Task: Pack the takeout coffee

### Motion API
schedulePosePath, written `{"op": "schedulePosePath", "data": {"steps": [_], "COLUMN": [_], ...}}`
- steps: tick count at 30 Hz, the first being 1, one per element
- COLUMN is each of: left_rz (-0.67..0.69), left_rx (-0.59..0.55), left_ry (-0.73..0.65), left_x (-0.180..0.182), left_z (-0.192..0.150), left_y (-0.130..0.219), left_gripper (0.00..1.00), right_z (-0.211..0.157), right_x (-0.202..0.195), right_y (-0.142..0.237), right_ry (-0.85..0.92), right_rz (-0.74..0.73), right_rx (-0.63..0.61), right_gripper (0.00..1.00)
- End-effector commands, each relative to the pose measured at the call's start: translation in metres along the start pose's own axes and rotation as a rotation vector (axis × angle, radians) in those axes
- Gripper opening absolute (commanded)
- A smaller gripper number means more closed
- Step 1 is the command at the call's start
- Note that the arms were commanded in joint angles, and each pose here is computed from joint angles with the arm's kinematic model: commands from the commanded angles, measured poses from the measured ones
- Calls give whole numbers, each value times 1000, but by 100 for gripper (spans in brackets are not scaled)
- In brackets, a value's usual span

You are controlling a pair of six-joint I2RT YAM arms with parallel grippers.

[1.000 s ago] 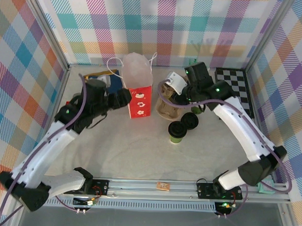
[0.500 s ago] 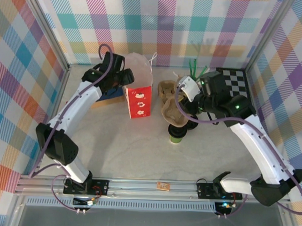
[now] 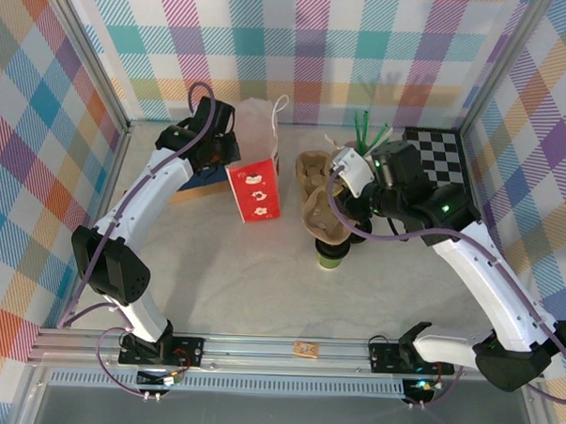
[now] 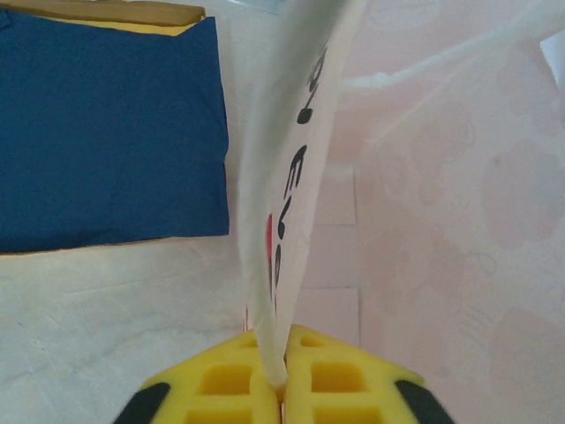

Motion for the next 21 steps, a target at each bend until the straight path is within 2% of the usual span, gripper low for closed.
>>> {"op": "schedulePosePath", "data": {"steps": [1, 5, 13, 21], "left_rz": [-14, -32, -103, -100], "left_rx": [-11, -9, 23, -16], "left_ry": [-19, -21, 30, 66], "left_x": [6, 13, 36, 58], "left_z": [3, -9, -59, -100], "left_y": [31, 52, 88, 135], "left_gripper": [2, 0, 1, 1], "right_z": [6, 10, 19, 32], "right_x": [1, 4, 18, 24], "right_y": [19, 29, 50, 78], "right_ry": [-13, -2, 39, 59], "right_rz": [-18, -33, -31, -38], "right_rx": [-31, -41, -62, -103], "right_gripper": [27, 26, 25, 25]}}
Point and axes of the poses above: each hand's point on the last joint's axis, 136 mm out from that joint toward the fingers, its own y axis back along the fingers, its own x axis along the line the jaws close on, z = x × y, the point moved 6 cm from there along y, back along the fingers, and after that the axes turned 7 degrees about y, right-handed, at the moved point
